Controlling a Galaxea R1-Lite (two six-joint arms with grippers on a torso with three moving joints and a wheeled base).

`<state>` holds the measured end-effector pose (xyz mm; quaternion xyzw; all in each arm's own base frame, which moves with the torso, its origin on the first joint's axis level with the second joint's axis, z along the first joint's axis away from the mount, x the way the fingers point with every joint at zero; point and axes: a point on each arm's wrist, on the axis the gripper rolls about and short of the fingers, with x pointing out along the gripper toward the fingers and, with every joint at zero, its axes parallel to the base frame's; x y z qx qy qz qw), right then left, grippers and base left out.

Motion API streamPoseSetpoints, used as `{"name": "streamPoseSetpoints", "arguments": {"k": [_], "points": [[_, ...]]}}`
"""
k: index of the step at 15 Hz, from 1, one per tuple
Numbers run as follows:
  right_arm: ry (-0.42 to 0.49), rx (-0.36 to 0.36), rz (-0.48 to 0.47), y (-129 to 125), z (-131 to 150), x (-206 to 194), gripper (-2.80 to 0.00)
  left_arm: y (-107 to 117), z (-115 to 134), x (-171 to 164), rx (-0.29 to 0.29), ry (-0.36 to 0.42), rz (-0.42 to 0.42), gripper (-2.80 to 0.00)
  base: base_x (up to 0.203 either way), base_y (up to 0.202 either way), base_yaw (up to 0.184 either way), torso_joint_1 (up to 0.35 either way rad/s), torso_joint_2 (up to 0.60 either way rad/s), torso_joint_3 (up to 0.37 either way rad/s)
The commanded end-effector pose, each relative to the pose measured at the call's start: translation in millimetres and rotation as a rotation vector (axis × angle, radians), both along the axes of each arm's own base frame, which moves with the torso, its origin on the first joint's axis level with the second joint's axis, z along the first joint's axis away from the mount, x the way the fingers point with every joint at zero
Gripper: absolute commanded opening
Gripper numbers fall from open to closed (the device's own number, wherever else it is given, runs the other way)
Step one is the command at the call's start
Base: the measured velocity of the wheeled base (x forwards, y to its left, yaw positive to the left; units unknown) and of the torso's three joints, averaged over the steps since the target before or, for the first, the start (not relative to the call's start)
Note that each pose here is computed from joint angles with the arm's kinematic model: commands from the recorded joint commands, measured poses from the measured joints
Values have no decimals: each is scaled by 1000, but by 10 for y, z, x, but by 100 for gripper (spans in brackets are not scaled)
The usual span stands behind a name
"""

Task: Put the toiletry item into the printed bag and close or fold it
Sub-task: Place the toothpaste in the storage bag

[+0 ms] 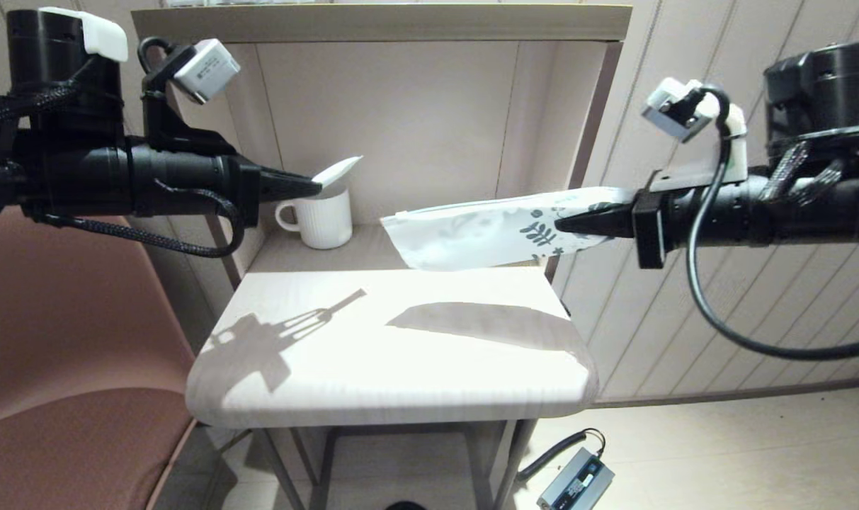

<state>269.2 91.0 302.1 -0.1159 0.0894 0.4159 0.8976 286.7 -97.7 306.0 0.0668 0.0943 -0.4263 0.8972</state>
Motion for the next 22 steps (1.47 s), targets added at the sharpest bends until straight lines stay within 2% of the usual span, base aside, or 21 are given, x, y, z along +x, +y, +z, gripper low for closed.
{"name": "streamPoseSetpoints", "arguments": {"k": [1, 5, 8, 10, 12, 16, 19, 22], "points": [[-30, -7, 28, 223, -154, 34, -280, -96, 163, -117, -14, -43, -45, -280, 0, 0, 0, 0, 0, 0], [1, -31, 43, 403, -274, 143, -280, -399, 314, -259, -10, -48, -156, -280, 0, 0, 0, 0, 0, 0], [15, -36, 56, 458, -321, 168, -280, -698, 260, -275, 14, -19, -247, -280, 0, 0, 0, 0, 0, 0], [20, -40, 56, 469, -347, 193, -280, -890, 199, -342, 44, -3, -316, -280, 0, 0, 0, 0, 0, 0], [20, -40, 56, 472, -345, 202, -280, -1030, 74, -361, 103, 10, -369, -280, 0, 0, 0, 0, 0, 0], [28, -45, 56, 476, -379, 231, -280, -1046, 4, -414, 192, -8, -415, -280, 0, 0, 0, 0, 0, 0], [26, -45, 59, 484, -375, 228, -280, -1075, -74, -363, 238, -10, -390, -280, 0, 0, 0, 0, 0, 0], [20, -43, 61, 482, -355, 211, -280, -1147, -181, -258, 260, 8, -386, -280, 0, 0, 0, 0, 0, 0]]}}
